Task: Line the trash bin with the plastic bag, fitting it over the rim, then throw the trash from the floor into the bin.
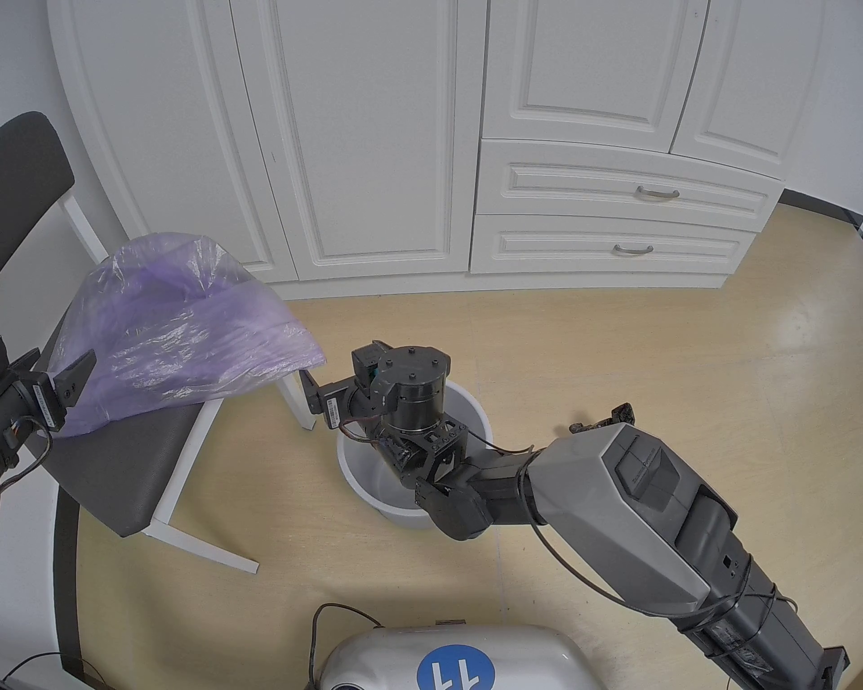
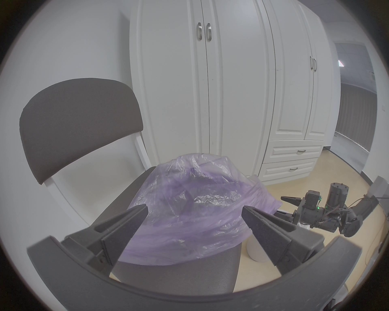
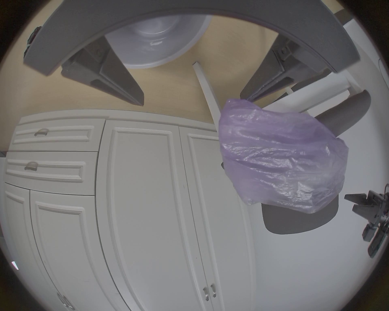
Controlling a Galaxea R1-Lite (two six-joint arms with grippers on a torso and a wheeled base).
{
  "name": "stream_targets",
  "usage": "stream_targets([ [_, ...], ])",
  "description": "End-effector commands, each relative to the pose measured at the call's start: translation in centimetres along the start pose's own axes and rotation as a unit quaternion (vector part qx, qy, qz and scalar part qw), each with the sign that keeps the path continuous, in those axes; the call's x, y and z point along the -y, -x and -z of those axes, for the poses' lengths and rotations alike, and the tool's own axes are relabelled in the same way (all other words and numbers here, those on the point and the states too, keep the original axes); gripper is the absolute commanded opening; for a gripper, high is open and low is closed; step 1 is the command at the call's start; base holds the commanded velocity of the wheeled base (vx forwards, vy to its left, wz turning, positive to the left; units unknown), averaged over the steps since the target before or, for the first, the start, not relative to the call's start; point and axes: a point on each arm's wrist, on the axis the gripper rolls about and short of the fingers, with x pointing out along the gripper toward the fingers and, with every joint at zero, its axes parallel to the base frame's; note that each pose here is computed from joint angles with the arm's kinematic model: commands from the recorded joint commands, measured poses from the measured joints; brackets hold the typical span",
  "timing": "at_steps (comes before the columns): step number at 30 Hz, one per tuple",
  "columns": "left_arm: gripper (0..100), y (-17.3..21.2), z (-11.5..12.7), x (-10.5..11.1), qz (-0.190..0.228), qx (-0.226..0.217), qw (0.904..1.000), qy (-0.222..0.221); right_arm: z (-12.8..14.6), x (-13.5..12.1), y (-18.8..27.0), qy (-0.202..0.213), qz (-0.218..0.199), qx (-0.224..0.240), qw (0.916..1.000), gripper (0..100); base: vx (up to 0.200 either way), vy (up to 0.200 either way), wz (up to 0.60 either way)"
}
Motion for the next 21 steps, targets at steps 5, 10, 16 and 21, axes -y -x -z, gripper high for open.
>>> stream_targets([
  [5,100,0.0,0.3,0.0,-0.002,-0.005,1.0,0.001,-2.0,0.2,0.1,-0.022,0.001,0.023,0.9995,100,0.0,0.0,0.0],
  [10,100,0.1,0.3,0.0,-0.002,-0.005,1.0,0.001,-3.1,0.2,0.2,-0.039,0.003,0.039,0.9985,100,0.0,0.0,0.0],
  [16,100,0.1,0.2,0.0,-0.002,-0.004,1.0,0.001,-3.0,-0.4,0.4,-0.043,-0.004,0.039,0.9983,100,0.0,0.0,0.0],
  [21,100,0.2,0.2,-0.3,-0.01,-0.003,0.9999,0.001,-2.5,-1.1,0.7,-0.042,-0.011,0.03,0.9986,100,0.0,0.0,0.0],
])
